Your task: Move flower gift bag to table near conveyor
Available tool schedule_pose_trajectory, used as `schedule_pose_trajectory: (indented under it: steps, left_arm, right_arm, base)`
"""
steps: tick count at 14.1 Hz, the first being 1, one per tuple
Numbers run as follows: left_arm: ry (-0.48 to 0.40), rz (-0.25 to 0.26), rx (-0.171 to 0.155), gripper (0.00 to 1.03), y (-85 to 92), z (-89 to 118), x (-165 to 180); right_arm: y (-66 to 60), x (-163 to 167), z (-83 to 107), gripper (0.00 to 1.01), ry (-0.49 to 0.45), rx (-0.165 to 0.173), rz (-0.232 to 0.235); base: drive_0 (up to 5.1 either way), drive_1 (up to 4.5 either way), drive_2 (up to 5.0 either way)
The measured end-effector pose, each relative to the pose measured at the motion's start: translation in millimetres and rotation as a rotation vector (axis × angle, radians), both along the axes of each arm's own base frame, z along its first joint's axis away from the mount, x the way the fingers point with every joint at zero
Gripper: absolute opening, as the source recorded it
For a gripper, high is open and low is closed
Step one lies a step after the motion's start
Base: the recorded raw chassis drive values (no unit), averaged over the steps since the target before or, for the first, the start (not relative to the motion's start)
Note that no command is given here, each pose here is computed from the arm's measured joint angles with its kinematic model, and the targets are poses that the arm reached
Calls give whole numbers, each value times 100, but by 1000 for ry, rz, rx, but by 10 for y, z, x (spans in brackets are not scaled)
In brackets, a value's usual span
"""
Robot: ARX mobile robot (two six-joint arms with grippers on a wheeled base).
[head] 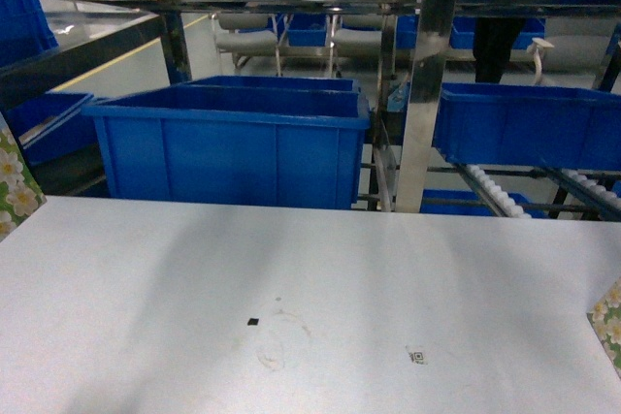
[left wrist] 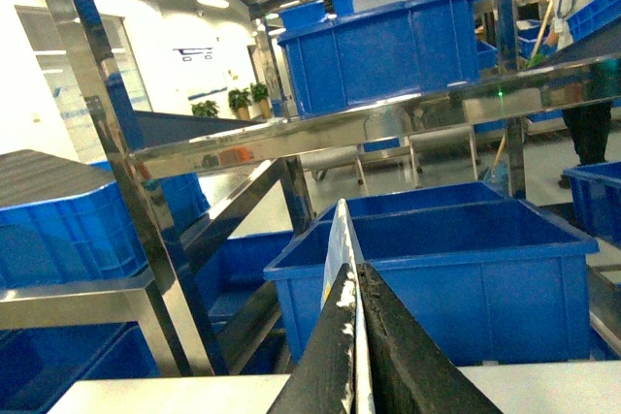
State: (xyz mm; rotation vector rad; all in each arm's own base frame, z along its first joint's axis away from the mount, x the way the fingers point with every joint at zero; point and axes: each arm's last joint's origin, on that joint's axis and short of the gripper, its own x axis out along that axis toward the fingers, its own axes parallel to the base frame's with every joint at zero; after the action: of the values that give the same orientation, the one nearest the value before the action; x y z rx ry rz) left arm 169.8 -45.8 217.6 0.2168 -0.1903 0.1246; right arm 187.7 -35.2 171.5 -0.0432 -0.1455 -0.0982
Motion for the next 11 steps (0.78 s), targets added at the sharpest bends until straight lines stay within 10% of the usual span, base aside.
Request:
schedule_pose_trajectory:
  steps: [11]
  left_arm:
    - [-26, 4, -14, 2, -27, 6, 13]
  right_arm:
    - [106, -418, 121, 98, -75, 2, -32]
  base:
    - [0, 0, 0]
